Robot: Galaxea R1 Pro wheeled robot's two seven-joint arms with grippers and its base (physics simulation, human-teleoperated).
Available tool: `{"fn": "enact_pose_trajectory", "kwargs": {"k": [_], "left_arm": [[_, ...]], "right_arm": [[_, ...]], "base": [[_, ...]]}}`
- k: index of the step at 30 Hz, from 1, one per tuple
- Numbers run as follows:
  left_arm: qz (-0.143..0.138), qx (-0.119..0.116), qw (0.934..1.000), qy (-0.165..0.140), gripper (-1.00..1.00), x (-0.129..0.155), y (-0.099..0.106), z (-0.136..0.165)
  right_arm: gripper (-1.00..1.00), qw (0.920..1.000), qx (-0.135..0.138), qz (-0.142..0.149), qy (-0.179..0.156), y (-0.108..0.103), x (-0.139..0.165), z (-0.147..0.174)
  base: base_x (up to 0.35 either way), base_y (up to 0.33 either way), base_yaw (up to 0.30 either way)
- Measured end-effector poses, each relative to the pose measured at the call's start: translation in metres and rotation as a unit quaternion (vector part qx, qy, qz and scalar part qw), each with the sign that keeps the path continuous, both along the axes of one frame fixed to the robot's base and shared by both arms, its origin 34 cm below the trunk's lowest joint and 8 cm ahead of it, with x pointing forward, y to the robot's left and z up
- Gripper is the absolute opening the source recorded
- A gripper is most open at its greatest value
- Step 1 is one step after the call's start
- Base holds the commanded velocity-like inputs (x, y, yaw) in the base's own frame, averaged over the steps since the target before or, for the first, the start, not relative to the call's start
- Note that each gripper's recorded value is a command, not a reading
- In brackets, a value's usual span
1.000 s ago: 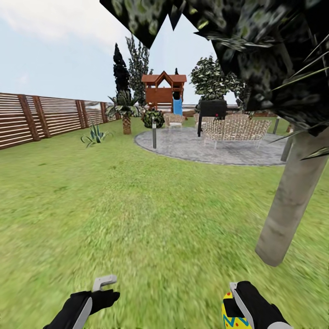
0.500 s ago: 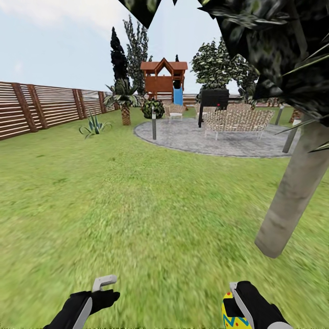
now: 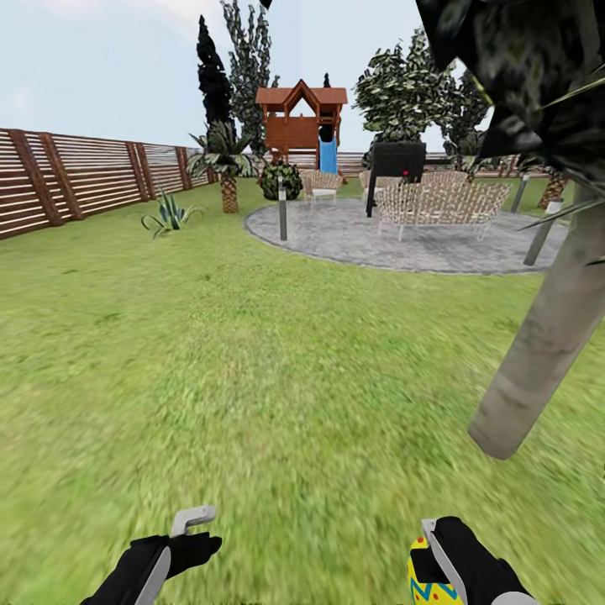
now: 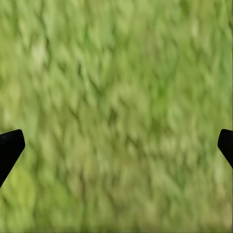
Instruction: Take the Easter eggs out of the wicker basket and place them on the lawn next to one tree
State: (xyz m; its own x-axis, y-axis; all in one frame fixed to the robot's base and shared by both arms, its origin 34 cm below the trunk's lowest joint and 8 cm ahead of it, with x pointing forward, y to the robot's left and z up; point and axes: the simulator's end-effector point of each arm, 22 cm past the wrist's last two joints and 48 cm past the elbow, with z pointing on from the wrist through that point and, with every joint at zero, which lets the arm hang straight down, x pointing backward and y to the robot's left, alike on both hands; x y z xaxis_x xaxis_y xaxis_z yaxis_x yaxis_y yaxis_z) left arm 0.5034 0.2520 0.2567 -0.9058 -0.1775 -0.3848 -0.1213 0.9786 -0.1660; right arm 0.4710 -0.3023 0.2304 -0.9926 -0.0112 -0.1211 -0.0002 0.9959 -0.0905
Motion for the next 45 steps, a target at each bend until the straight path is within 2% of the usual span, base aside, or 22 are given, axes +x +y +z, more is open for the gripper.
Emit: {"fn": "enact_pose_trajectory", "kwargs": {"k": [6,12,22,33,37,43,45], "left_arm": [[-0.001,-0.002,1.0,0.001,1.0,0.0,-0.001,-0.001],[-0.001,-0.006,1.0,0.003,1.0,-0.002,-0.008,-0.002],[-0.001,-0.007,1.0,0.002,1.0,-0.001,-0.009,-0.002],[-0.002,-0.007,1.0,0.004,1.0,-0.003,-0.01,-0.003],[-0.001,0.002,1.0,0.003,1.0,-0.006,0.005,-0.005],[-0.001,0.002,0.9999,-0.012,1.0,0.0,0.001,-0.003],[0.001,0.002,0.9999,-0.015,1.0,0.001,0.001,-0.004]], "right_arm": [[-1.0,1.0,0.0,0.0,0.002,0.0,-0.001,-0.002],[-1.0,1.0,0.0,0.0,0.002,0.001,-0.001,-0.001],[-1.0,1.0,0.0,0.001,0.002,0.001,-0.001,-0.001],[-1.0,1.0,0.001,0.001,0.0,0.001,0.0,-0.002],[-1.0,0.9999,-0.01,0.0,-0.014,-0.015,0.009,0.005],[-1.0,0.9992,-0.026,-0.005,-0.031,-0.04,0.021,0.015],[-1.0,0.999,-0.027,-0.005,-0.034,-0.041,0.024,0.017]], "base": [[0.042,0.0,0.0],[0.307,0.0,0.0],[0.312,0.0,0.0],[0.016,0.0,0.0],[0.0,0.0,0.0],[0.0,0.0,0.0],[0.0,0.0,0.0]]}}
